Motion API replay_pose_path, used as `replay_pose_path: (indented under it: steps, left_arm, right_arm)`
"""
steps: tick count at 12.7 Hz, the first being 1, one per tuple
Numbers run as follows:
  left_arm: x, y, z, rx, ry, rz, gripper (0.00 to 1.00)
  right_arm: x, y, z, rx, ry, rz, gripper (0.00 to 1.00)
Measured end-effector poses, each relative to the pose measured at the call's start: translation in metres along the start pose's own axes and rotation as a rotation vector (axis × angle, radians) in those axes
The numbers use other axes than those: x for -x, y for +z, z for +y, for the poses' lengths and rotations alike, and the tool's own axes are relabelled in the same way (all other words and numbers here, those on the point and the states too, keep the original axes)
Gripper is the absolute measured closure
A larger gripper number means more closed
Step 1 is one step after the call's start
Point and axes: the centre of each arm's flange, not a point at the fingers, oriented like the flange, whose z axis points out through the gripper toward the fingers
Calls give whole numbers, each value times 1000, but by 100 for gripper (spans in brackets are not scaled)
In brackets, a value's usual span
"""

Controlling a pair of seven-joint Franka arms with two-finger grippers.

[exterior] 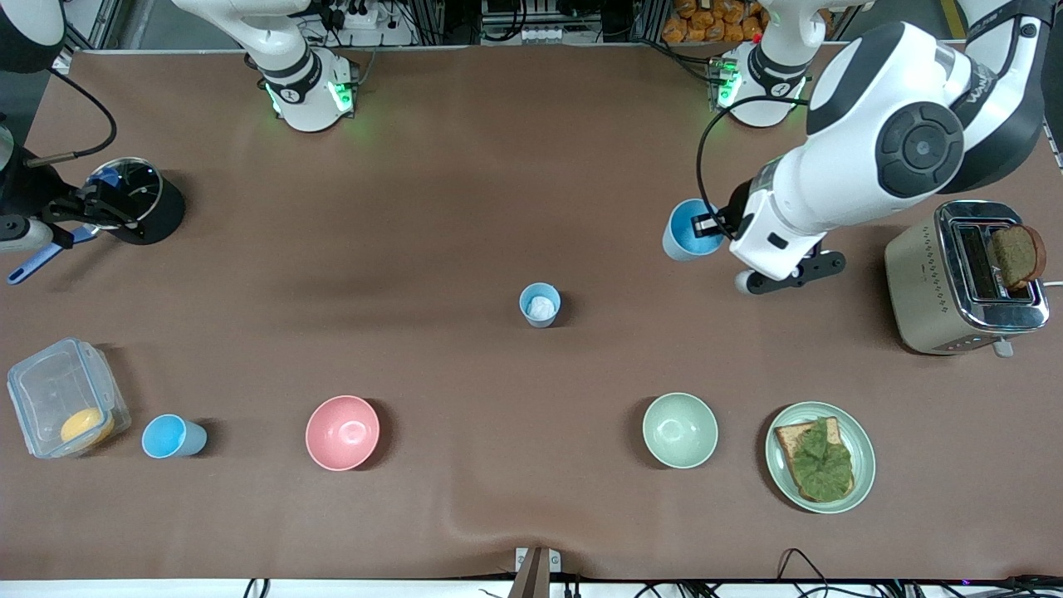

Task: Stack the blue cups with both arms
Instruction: 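Carry the blue cup with the left gripper over the ball cup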

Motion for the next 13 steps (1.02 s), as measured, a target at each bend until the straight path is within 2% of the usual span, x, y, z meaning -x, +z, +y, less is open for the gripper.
replay_pose_path:
  steps: [2, 6, 8, 10, 13]
  left_arm:
    - [2, 28, 29, 3, -25, -11, 96]
    - [-8, 94, 84, 39, -104, -18, 96]
    - [3, 116, 117, 69, -136, 26, 96]
    - [12, 138, 142, 64, -144, 80, 96]
    - [10, 167, 157, 64, -134, 103, 96]
  right_arm:
    - [-6, 1, 2, 2, 1, 2, 0]
    - [-11, 8, 1, -3, -1, -25, 0]
    - [-11, 8, 0, -3, -2, -25, 0]
    - [-11, 7, 0, -3, -3, -26, 0]
    - [-11, 8, 0, -3, -3, -28, 0]
